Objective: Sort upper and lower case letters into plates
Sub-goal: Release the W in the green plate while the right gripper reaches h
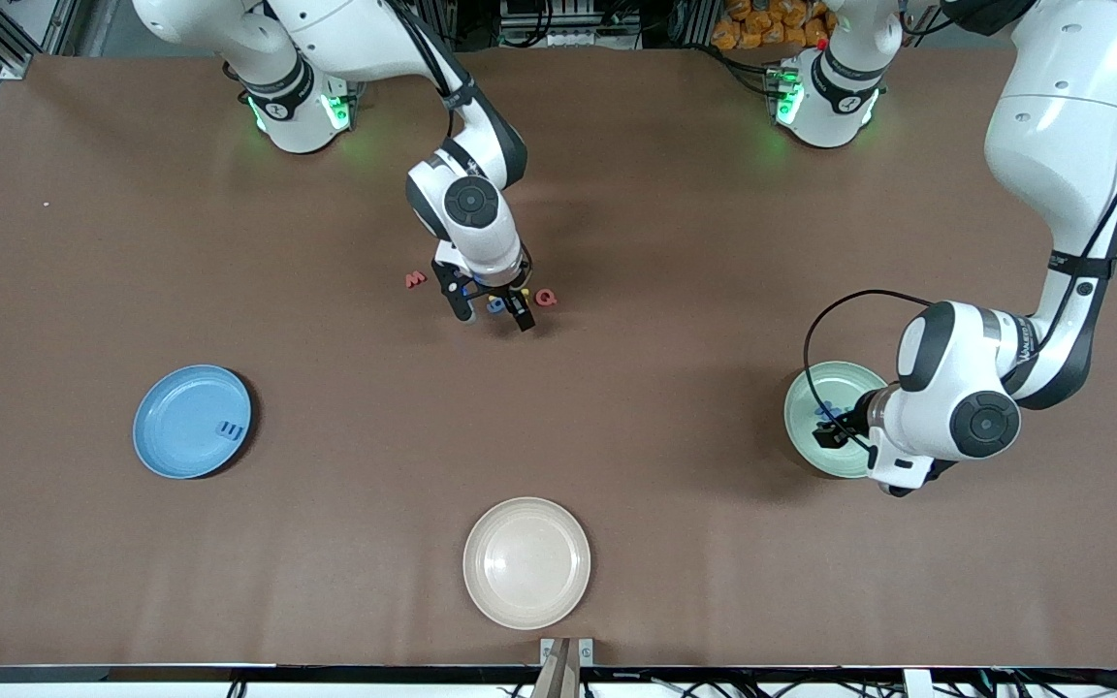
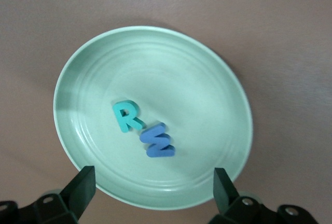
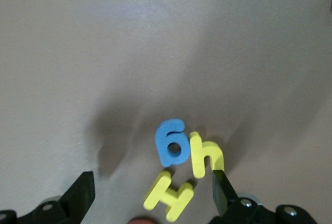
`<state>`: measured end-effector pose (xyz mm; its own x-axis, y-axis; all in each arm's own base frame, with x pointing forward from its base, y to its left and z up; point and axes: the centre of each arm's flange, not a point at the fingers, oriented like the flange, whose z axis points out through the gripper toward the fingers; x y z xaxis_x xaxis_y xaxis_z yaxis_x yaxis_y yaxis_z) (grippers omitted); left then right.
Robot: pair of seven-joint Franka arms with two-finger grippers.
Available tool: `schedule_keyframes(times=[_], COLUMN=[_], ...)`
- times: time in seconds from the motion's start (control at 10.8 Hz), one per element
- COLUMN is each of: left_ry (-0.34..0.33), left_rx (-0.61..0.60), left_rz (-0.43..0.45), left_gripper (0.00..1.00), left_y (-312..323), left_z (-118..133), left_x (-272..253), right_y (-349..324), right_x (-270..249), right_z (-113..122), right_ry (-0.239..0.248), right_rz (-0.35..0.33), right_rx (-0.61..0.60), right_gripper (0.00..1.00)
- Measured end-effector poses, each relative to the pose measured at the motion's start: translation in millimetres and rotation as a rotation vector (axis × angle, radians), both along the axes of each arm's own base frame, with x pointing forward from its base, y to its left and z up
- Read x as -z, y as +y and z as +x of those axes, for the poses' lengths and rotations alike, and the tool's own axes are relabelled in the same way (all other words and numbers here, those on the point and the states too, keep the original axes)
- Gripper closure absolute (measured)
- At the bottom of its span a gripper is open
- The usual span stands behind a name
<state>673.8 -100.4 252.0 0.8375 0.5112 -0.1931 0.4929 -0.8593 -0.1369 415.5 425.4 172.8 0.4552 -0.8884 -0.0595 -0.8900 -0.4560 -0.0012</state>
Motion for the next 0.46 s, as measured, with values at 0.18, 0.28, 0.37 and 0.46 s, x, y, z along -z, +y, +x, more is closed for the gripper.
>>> schedule_keyframes(times=[0.18,0.28,0.37,0.46], left_ry=[-0.018,-0.03,-0.041,-0.05], left_rx=[0.027,0.036,0.03,0.022], left_rz=[0.004,0.002,-0.009,-0.019], left_gripper=[0.0,0.0,0.0,0.0], left_y=[-19.8,-35.3,-52.9,-67.4], left_z=[-2.9,-5.6,-9.0,-11.8], left_x=[-24.4,-36.1,-46.8,-55.1], right_y=[-0.4,-1.7,-3.6,-5.2], right_x=[2.1,2.5,3.0,3.0], right_z=[-0.9,-0.5,0.6,2.0], right_ry=[0.001,0.001,0.0,-0.002], right_rz=[-0.002,-0.004,-0.007,-0.009], right_rx=[-0.001,0.001,0.002,0.004], right_gripper=[0.0,0.0,0.0,0.0])
